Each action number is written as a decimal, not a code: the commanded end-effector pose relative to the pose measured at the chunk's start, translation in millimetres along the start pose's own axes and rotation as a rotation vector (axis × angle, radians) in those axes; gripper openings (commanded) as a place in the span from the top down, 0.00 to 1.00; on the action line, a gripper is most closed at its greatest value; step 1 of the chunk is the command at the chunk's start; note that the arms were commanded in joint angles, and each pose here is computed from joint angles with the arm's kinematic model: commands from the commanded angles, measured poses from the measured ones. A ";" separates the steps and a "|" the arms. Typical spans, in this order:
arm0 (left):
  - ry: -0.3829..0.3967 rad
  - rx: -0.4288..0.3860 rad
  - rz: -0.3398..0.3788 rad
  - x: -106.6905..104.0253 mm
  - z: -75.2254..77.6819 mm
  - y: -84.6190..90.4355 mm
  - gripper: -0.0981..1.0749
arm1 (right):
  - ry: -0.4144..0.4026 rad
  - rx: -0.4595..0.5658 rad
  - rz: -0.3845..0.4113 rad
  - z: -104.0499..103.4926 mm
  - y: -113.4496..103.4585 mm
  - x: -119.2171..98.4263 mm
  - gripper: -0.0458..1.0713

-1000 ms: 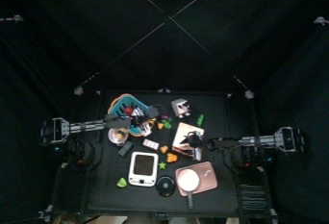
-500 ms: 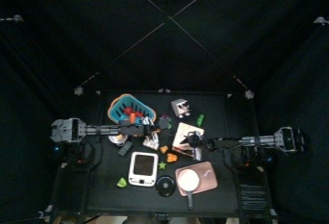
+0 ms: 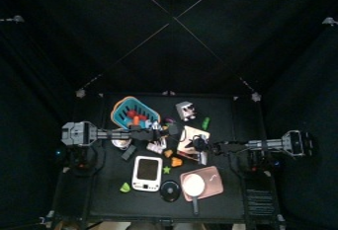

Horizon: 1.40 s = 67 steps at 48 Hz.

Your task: Place banana right of basket

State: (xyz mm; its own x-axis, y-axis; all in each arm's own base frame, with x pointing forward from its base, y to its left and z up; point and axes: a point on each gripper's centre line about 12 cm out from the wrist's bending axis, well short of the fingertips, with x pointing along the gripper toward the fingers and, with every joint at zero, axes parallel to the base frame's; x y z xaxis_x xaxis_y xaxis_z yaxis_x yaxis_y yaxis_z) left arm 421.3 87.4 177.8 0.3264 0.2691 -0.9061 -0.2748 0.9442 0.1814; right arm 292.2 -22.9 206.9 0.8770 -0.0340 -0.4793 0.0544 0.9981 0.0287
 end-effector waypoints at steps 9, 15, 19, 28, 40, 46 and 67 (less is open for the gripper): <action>-0.053 -0.006 -0.007 -3.1 12.0 1.9 0.41 | -0.032 -0.001 0.003 8.8 0.9 -3.8 0.24; -0.043 -0.005 -0.007 0.9 9.6 1.8 0.41 | -0.033 -0.001 0.004 8.9 1.0 -3.8 0.24; -0.042 -0.002 -0.008 2.7 9.4 0.6 0.40 | -0.033 -0.001 0.004 8.9 1.0 -3.8 0.24; -0.027 0.000 -0.004 7.6 6.6 0.7 0.30 | -0.031 -0.001 0.004 8.3 1.0 -3.8 0.24; -0.040 0.002 -0.005 6.3 8.1 0.9 0.17 | -0.031 -0.001 0.004 8.3 1.0 -3.8 0.24; -0.044 0.001 -0.007 5.8 9.0 0.1 0.17 | -0.033 -0.001 0.004 8.9 1.0 -3.8 0.24; -0.123 -0.006 -0.025 -8.2 16.6 -0.1 0.17 | -0.034 -0.001 0.004 9.5 1.0 -3.8 0.24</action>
State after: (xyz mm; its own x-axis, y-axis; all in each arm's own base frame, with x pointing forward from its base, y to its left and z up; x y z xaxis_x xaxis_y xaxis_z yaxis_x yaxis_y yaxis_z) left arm 431.4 87.2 168.8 0.3847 0.2587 -0.8860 -0.2631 0.9508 0.1634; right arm 292.3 -22.8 207.1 0.8776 -0.0331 -0.4782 0.0536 0.9981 0.0292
